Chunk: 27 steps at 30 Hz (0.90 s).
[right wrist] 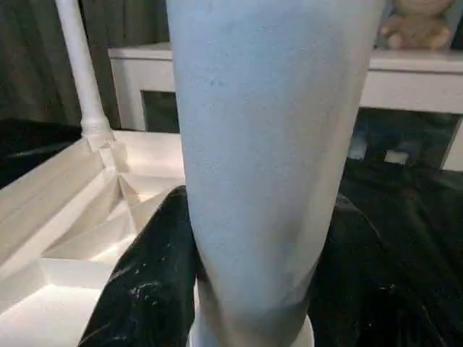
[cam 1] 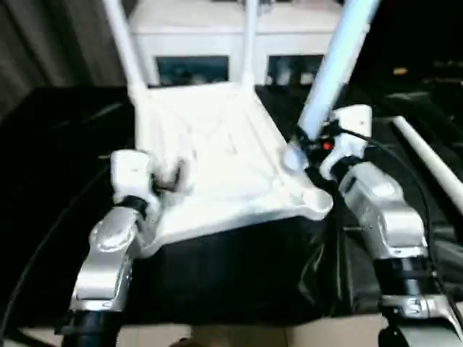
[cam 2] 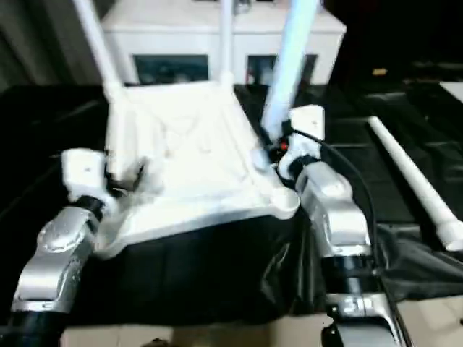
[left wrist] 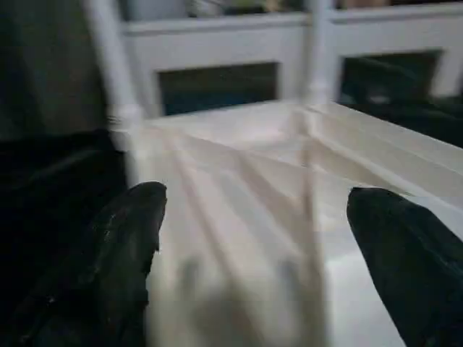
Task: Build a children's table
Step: Move to table
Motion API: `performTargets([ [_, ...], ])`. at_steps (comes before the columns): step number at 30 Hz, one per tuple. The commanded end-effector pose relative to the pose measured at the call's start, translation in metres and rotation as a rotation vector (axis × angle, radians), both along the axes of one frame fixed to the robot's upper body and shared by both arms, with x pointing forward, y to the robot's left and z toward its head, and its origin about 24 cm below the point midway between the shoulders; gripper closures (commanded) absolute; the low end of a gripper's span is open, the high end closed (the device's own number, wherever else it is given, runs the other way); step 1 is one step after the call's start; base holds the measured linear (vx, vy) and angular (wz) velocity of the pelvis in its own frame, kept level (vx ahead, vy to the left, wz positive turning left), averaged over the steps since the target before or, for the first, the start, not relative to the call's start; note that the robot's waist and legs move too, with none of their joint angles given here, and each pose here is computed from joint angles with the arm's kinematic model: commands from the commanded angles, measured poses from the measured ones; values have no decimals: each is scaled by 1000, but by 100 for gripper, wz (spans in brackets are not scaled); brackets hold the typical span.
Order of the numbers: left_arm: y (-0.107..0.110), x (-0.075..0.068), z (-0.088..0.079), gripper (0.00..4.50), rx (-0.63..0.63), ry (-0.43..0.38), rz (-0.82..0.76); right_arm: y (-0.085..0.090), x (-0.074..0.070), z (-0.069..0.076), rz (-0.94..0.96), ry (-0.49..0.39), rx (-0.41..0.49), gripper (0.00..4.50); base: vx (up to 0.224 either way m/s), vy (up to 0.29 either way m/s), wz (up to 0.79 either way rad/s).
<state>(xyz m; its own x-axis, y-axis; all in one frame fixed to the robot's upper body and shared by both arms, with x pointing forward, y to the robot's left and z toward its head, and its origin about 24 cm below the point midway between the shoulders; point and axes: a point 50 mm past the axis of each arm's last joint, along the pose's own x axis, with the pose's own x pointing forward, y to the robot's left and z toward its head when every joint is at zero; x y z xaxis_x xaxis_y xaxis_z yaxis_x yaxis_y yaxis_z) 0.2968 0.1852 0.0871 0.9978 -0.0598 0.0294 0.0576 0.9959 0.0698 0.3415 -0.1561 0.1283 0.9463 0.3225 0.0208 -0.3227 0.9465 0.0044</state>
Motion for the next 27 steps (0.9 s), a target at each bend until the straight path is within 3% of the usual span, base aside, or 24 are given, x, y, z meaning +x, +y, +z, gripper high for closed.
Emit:
performTargets([
  [1,1,0,1,0,5,-8,22,0,-1,-2,-22,7,13,266,-100,22,4],
  [3,-7,-1,5,0,50,-31,15,15,-9,-11,11,40,45,266,-103,30,-4],
  [7,-11,-2,6,0,52,-40,23,27,-13,-13,62,43,23,266,-82,16,-7],
  [21,-12,0,11,0,65,-49,45,19,-11,-14,9,58,-9,266,-43,-165,-2],
  [27,-8,2,11,0,92,-37,84,20,-10,-15,14,74,-22,266,-94,-240,40],
])
